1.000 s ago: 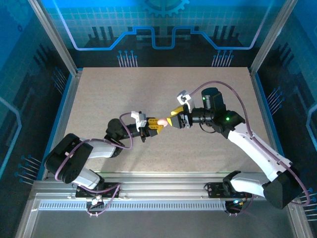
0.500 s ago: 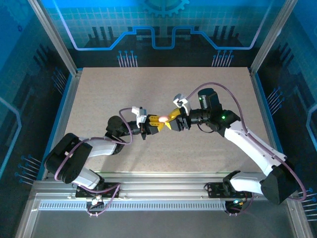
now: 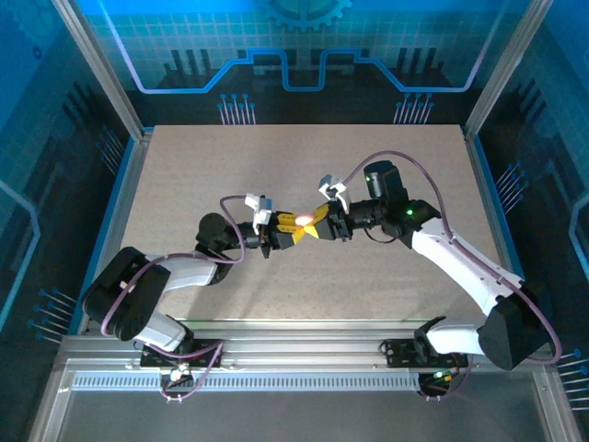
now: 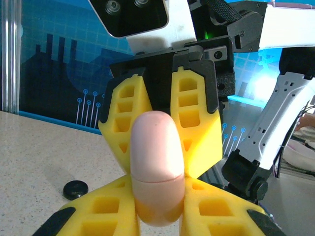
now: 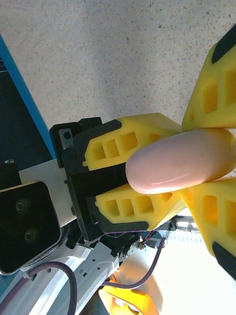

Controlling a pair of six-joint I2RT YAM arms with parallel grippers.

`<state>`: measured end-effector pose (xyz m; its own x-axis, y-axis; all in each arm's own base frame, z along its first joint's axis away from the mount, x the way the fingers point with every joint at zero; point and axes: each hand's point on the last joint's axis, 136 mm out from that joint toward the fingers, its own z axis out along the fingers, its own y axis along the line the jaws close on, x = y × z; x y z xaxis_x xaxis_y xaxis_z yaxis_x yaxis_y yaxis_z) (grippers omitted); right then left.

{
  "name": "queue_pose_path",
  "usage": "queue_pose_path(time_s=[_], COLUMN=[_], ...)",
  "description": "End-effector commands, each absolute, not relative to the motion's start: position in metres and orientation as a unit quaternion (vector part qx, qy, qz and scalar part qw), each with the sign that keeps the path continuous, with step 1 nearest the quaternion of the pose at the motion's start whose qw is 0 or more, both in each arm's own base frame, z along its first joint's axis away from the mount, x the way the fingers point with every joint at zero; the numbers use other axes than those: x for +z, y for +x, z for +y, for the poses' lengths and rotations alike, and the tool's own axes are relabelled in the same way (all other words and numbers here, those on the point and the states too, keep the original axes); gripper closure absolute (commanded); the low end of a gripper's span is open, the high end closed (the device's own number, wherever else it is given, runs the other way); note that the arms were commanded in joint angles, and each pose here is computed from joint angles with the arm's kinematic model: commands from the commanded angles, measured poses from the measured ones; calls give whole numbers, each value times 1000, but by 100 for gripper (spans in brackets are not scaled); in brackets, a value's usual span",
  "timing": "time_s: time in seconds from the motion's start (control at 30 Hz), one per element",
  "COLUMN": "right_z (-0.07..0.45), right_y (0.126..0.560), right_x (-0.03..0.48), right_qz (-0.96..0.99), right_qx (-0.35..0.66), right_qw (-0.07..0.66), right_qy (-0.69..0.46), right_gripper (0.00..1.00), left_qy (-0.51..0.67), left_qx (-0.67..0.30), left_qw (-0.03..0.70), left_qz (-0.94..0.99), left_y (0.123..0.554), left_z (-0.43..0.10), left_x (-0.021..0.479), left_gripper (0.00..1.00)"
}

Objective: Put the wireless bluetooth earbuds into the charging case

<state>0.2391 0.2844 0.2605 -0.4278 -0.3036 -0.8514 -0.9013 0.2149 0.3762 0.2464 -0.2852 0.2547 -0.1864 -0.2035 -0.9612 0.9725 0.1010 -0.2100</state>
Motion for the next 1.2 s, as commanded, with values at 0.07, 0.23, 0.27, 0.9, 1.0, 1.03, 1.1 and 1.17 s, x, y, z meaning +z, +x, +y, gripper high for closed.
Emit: queue_pose_path(time_s=[0.07, 0.23, 0.27, 0.9, 1.0, 1.03, 1.1, 1.17], right_z=[289, 286, 286, 281, 282, 283, 284, 284], right_y=[235, 236, 236, 237, 239, 239, 240, 241], right_x=[281, 289, 290, 304, 303, 303, 302, 300], right_qz=[682, 677, 676, 666, 665, 665, 666, 667], right_qx=[475, 468, 467, 472, 474, 475, 476, 477], right_qw=[338, 354, 356, 364, 361, 360, 357, 352], right_qy=[-442, -444, -445, -448, -450, -450, -451, -451], right_gripper=[75, 64, 64, 64, 69, 71, 74, 77], left_qy=[374, 375, 375, 379, 380, 380, 380, 381], left_qx=[-564, -565, -565, -567, -569, -570, -571, -571], left_qw=[535, 534, 534, 529, 527, 527, 527, 527], left_qz=[505, 505, 505, 504, 503, 503, 502, 501], left_y=[245, 245, 245, 244, 243, 243, 243, 243], left_z=[-287, -288, -287, -289, -290, -290, -290, -290], left_x=[272, 272, 272, 271, 271, 272, 273, 273], left_gripper=[80, 80, 80, 79, 79, 80, 79, 79])
